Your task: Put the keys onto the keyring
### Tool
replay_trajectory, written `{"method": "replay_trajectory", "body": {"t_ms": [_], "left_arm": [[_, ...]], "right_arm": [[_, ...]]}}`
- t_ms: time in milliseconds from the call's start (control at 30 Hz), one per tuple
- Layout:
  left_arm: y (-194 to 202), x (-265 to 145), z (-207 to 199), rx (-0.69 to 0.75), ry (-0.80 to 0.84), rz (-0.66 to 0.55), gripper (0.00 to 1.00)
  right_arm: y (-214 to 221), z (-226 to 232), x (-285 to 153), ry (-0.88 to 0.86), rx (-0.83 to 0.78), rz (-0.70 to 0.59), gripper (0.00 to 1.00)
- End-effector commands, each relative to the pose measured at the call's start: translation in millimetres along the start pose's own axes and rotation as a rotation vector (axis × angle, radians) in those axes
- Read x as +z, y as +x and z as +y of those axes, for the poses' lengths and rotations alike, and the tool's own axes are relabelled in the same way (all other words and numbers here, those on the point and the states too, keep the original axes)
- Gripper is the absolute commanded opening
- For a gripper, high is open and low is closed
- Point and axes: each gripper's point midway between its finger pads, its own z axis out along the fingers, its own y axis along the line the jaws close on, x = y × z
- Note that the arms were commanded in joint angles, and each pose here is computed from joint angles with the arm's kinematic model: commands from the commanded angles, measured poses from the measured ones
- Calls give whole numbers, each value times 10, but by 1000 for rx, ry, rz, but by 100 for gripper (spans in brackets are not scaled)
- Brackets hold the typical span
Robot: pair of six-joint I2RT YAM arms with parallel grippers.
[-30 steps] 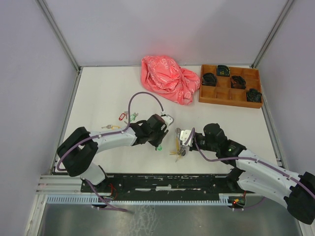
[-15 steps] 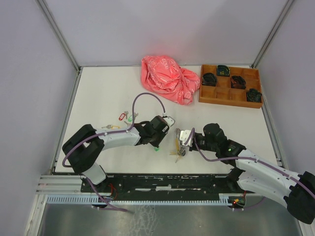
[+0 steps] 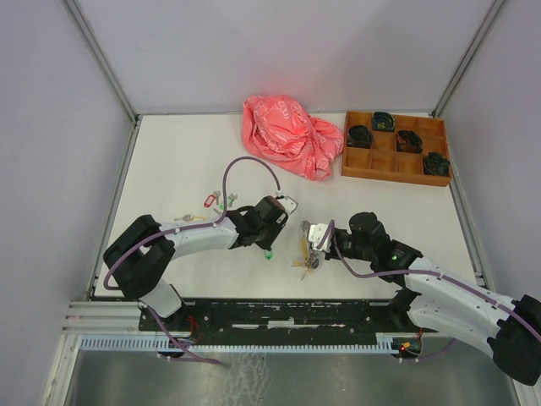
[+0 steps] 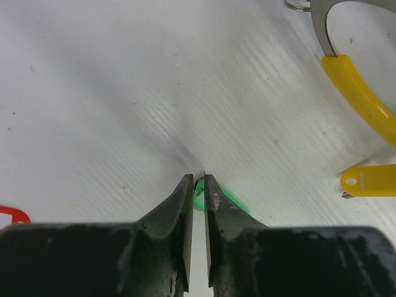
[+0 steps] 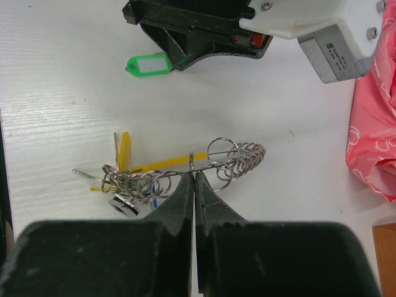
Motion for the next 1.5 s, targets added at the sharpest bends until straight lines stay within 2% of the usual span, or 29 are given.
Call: {"method": "replay_trajectory", "body": {"t_ms": [0, 433, 1067, 1467], "left_arm": [[-120, -103, 10, -49, -2, -40, 19], [-32, -58, 0, -57, 3, -12, 20], [27, 1, -58, -64, 35, -4, 14], [57, 50, -75, -62, 43, 1, 13]], "right_arm": [[-298, -141, -10, 36, -34, -92, 1], [-303, -139, -12, 35, -35, -95, 1], [-300, -138, -15, 35, -35, -93, 1], [-308, -132, -18, 31, -36, -95, 1]]}}
